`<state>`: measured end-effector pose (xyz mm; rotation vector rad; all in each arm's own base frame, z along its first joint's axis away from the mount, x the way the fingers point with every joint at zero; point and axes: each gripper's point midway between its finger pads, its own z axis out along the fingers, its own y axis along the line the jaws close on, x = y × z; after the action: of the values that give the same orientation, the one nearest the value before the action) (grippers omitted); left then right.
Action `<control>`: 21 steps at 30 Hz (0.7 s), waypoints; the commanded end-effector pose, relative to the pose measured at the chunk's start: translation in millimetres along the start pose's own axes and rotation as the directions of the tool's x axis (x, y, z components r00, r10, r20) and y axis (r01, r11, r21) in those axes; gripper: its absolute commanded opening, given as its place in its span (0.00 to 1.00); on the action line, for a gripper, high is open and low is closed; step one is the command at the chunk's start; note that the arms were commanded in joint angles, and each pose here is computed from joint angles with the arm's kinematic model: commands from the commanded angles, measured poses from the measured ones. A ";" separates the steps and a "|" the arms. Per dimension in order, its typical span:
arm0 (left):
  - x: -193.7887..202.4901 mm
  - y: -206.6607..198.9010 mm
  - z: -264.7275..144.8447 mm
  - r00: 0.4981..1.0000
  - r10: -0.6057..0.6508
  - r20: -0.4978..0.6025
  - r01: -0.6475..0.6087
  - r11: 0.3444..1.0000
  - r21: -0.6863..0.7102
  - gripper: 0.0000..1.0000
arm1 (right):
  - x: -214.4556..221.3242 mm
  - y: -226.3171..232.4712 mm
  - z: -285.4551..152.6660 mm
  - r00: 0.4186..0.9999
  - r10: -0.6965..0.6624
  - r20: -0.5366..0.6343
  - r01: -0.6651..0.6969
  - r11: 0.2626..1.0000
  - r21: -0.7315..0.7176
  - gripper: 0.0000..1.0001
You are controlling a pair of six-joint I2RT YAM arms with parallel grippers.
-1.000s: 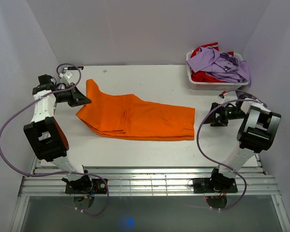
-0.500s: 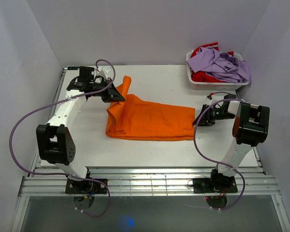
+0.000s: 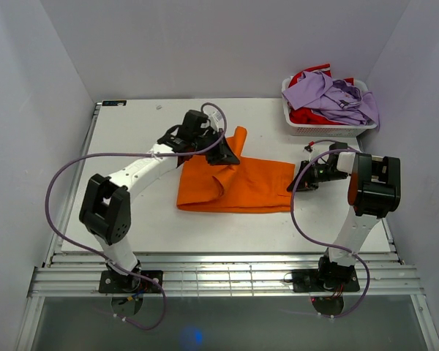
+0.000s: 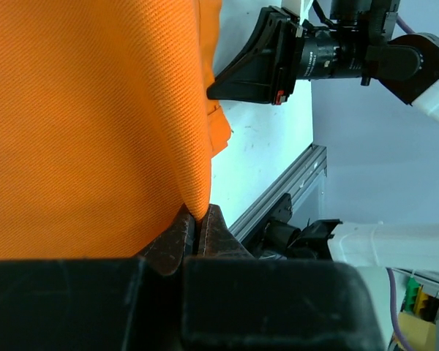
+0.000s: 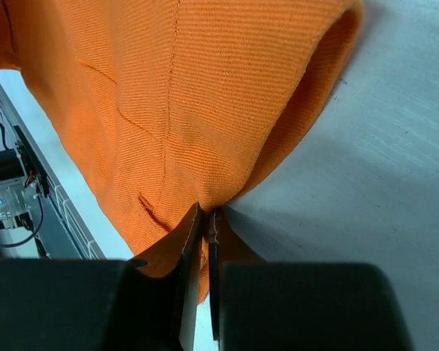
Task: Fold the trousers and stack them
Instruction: Fold the trousers
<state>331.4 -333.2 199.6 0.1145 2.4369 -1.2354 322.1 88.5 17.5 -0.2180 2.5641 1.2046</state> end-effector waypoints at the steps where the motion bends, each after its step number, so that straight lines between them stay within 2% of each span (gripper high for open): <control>1: -8.3 -28.3 30.4 0.999 -0.023 0.049 0.021 0.999 0.049 0.00 | 0.6 1.6 4.5 0.999 -0.033 0.008 0.033 0.999 0.003 0.08; 5: 13.8 -25.4 72.3 0.998 -0.060 -0.006 0.060 0.998 0.024 0.00 | 3.4 1.4 4.5 0.999 -0.043 0.005 0.043 0.999 0.004 0.08; 9: 23.7 -28.0 96.2 0.998 -0.067 -0.013 0.067 0.997 0.032 0.00 | 3.7 4.5 4.5 0.999 -0.039 0.007 0.039 0.999 -0.012 0.08; 21: 41.2 -44.7 140.0 0.996 -0.069 -0.053 0.072 0.997 0.041 0.00 | 7.6 7.8 5.7 0.999 -0.034 0.014 0.034 0.999 -0.030 0.08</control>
<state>331.5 -451.0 110.9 0.0387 2.5594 -1.2393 319.3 92.6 17.5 -0.2326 2.5244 1.2292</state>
